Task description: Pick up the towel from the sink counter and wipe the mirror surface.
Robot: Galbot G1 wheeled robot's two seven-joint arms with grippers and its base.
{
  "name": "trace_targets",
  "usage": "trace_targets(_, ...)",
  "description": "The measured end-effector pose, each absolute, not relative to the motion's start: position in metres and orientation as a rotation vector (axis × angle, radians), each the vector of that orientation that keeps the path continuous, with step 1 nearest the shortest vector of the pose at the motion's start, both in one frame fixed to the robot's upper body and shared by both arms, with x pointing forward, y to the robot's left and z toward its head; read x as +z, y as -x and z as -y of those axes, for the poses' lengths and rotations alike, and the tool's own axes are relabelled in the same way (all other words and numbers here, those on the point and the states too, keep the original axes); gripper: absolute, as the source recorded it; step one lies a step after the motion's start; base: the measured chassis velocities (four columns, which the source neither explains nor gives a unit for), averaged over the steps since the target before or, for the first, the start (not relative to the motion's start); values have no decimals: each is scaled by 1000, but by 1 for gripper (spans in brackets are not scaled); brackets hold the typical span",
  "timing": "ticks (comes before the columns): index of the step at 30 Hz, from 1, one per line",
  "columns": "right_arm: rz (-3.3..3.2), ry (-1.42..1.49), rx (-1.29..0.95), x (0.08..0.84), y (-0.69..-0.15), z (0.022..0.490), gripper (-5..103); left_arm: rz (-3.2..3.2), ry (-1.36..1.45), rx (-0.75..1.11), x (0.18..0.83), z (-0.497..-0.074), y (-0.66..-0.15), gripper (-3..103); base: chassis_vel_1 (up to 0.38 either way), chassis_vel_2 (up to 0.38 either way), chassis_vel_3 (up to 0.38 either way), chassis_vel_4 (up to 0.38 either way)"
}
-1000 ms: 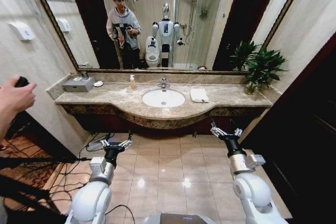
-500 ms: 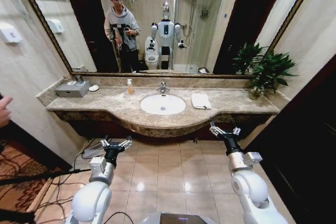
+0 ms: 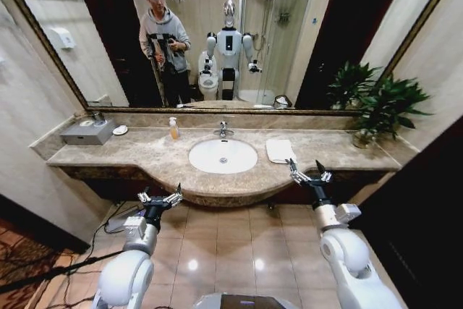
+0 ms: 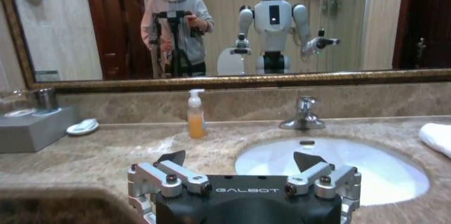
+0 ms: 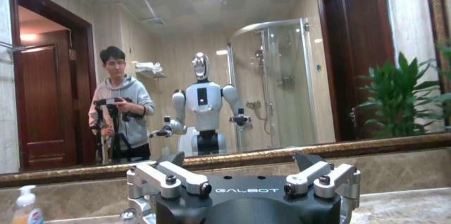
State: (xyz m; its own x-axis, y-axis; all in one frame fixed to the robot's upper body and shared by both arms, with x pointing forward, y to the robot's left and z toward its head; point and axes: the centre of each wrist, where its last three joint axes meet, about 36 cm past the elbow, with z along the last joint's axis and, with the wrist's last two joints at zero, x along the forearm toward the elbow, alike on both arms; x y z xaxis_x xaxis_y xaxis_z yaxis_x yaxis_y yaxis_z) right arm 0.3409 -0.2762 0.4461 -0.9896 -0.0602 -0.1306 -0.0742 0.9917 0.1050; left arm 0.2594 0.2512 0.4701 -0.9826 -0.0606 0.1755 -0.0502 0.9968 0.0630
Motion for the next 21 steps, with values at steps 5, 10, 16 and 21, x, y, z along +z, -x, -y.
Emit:
trace_targets(5, -3011, 106, 158, 444, -345, 278, 100, 2961, -83, -87, 470, -251, -259, 100, -200, 197, 189, -193)
trace_targets(10, -3011, 111, 158, 444, -352, 280, 100, 2961, -83, -87, 470, -251, -259, 100, -175, 186, 196, -178)
trace_targets(16, -3016, 82, 152, 440, -358, 279, 100, 2961, -83, -87, 470, -251, -259, 100, -196, 186, 191, -185)
trace_targets(21, -3024, 57, 134, 439, -364, 280, 100, 2961, -83, -87, 470, -251, -259, 100, -142, 156, 141, -123)
